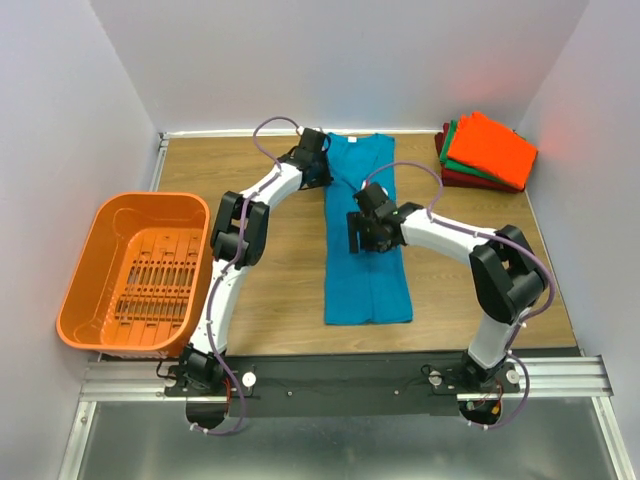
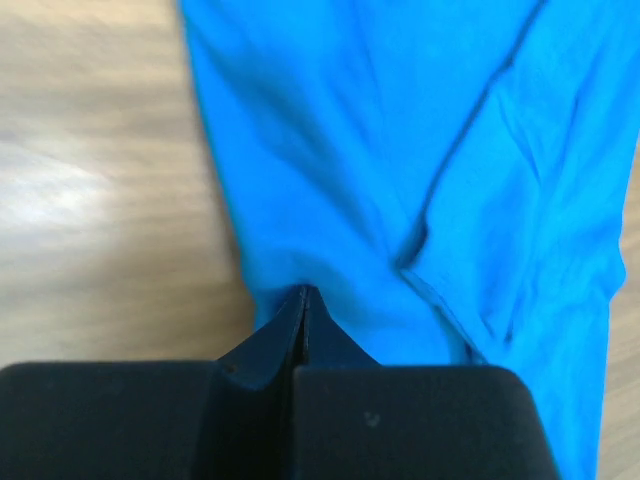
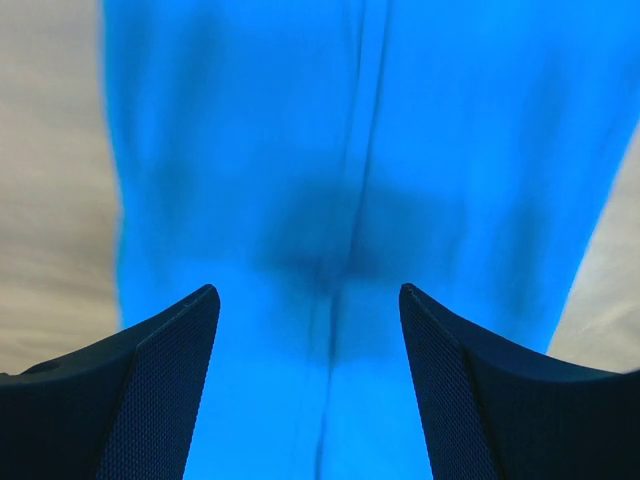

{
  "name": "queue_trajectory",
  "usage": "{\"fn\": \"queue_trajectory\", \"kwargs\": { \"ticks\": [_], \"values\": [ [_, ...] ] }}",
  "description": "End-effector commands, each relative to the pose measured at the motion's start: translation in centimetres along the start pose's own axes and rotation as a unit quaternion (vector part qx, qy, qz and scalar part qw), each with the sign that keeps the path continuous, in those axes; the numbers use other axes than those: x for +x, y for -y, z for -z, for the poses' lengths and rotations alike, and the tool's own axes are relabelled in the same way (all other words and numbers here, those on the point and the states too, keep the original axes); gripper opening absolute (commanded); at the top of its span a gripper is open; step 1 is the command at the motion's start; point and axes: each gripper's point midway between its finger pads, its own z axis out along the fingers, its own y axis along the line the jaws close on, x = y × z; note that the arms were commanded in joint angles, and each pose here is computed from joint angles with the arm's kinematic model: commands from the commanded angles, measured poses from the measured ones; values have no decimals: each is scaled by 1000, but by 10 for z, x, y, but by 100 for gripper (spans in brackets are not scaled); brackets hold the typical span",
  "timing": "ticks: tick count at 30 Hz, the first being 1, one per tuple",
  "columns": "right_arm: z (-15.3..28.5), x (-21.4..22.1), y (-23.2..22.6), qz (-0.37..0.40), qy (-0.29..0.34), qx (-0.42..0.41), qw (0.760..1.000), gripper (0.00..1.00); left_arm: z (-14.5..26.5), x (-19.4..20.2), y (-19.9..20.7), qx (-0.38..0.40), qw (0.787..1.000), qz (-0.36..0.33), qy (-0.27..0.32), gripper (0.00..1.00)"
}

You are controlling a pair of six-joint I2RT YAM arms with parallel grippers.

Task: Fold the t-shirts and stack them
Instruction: Fold the tshirt

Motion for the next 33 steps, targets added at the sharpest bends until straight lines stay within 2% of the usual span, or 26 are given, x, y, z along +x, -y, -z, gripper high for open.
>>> {"fn": "queue_trajectory", "kwargs": {
  "ticks": [1, 6, 13, 19, 25, 27, 29, 33],
  "values": [
    [4, 26, 9, 9, -8, 27, 1000, 80, -15, 19, -45, -38, 998, 3, -52, 3],
    [-4, 76, 31, 26, -52, 57, 997, 80, -13, 9, -52, -37, 998, 7, -43, 3],
    [-5, 102, 36, 28, -78, 48, 995, 80, -15, 6, -51, -14, 999, 8, -47, 3],
    [2, 91, 34, 24, -57, 49, 997, 81, -14, -4, -46, 2, 999, 8, -39, 4],
    [43, 33, -8, 12, 24, -22, 999, 81, -13, 1, -46, 6, 999, 7, -44, 4],
    [55, 25, -26, 21, 42, -38, 998, 79, -14, 2, -47, 4, 999, 5, -44, 4],
    [62, 26, -41, 29, 47, -55, 997, 72, -14, 2, -48, 1, 999, 4, -44, 4],
    [65, 56, -85, 72, 28, -87, 993, 58, -15, 1, -50, 2, 999, 5, -44, 4]
  ]
}}
